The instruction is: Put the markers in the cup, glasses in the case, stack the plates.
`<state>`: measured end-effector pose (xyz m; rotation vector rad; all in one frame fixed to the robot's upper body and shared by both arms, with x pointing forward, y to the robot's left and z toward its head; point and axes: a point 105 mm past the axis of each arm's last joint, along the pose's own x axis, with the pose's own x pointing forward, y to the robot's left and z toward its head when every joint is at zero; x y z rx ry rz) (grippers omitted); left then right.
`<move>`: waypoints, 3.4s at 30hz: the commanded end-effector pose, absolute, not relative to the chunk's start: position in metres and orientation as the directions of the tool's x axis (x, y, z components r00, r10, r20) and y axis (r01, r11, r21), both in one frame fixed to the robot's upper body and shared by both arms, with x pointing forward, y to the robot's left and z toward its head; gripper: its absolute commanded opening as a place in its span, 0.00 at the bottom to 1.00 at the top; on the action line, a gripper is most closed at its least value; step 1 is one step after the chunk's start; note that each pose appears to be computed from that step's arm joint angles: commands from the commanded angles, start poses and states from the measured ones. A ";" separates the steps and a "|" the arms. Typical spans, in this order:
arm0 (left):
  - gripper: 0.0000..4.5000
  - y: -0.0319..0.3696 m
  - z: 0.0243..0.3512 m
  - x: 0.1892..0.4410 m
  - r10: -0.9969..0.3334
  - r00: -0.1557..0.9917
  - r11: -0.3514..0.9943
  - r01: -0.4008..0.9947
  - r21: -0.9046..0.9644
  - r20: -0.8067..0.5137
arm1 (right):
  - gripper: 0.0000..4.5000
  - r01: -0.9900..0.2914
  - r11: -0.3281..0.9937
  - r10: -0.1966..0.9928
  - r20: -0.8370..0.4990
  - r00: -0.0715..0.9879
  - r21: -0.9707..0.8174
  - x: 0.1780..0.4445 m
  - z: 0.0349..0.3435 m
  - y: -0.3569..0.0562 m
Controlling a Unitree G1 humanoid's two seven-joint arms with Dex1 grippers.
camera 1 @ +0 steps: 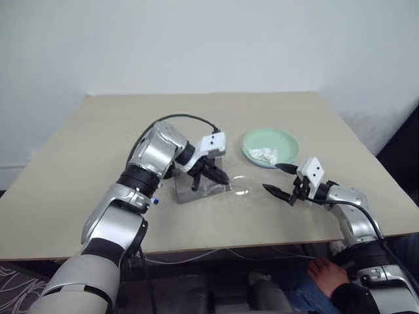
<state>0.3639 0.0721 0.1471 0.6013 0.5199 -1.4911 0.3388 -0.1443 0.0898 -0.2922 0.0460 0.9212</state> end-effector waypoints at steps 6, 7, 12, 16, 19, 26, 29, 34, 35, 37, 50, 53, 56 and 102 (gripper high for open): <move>0.02 0.097 0.166 0.401 -0.666 0.287 0.090 0.947 0.308 -0.689 | 0.93 -0.786 0.555 0.797 -0.097 0.596 -0.273 0.344 0.114 -0.137; 0.02 0.099 0.164 0.403 -0.654 0.297 0.091 0.944 0.317 -0.696 | 0.93 -0.788 0.553 0.799 -0.096 0.594 -0.271 0.343 0.114 -0.135; 0.02 0.110 0.145 0.409 -0.585 0.335 0.097 0.933 0.346 -0.739 | 0.93 -0.796 0.545 0.806 -0.098 0.584 -0.264 0.341 0.113 -0.131; 0.02 0.116 0.130 0.407 -0.556 0.326 0.097 0.939 0.330 -0.764 | 0.93 -0.798 0.544 0.806 -0.100 0.583 -0.258 0.340 0.112 -0.131; 0.02 0.117 0.123 0.406 -0.548 0.326 0.105 0.940 0.323 -0.770 | 0.93 -0.799 0.545 0.806 -0.104 0.583 -0.254 0.339 0.110 -0.131; 0.02 0.115 0.107 0.401 -0.534 0.301 0.092 0.950 0.299 -0.791 | 0.93 -0.800 0.545 0.806 -0.105 0.582 -0.250 0.338 0.109 -0.130; 0.02 0.114 0.102 0.398 -0.530 0.284 0.080 0.955 0.286 -0.799 | 0.93 -0.801 0.545 0.807 -0.105 0.581 -0.248 0.338 0.109 -0.129; 0.02 0.112 0.096 0.389 -0.536 0.235 0.056 0.968 0.243 -0.811 | 0.93 -0.802 0.544 0.808 -0.105 0.580 -0.246 0.338 0.108 -0.128; 0.02 0.112 0.095 0.387 -0.538 0.222 0.049 0.971 0.233 -0.813 | 0.93 -0.803 0.544 0.808 -0.106 0.580 -0.245 0.338 0.107 -0.127; 0.02 0.109 0.094 0.381 -0.554 0.189 0.038 0.979 0.202 -0.811 | 0.93 -0.803 0.542 0.808 -0.108 0.579 -0.246 0.339 0.106 -0.127; 0.28 0.108 0.105 0.382 -0.578 0.218 0.061 0.972 0.225 -0.786 | 0.93 -0.811 0.531 0.816 -0.113 0.568 -0.244 0.341 0.103 -0.124; 0.28 0.106 0.114 0.387 -0.594 0.245 0.076 0.965 0.249 -0.767 | 0.93 -0.814 0.527 0.818 -0.114 0.564 -0.243 0.342 0.102 -0.122; 0.28 0.104 0.125 0.392 -0.610 0.274 0.088 0.956 0.280 -0.744 | 0.93 -0.817 0.524 0.821 -0.114 0.560 -0.242 0.341 0.101 -0.121; 0.00 0.115 0.118 0.370 -0.638 0.155 -0.082 0.960 0.267 -0.755 | 0.93 -0.824 0.512 0.839 -0.065 0.541 -0.242 0.345 0.115 -0.112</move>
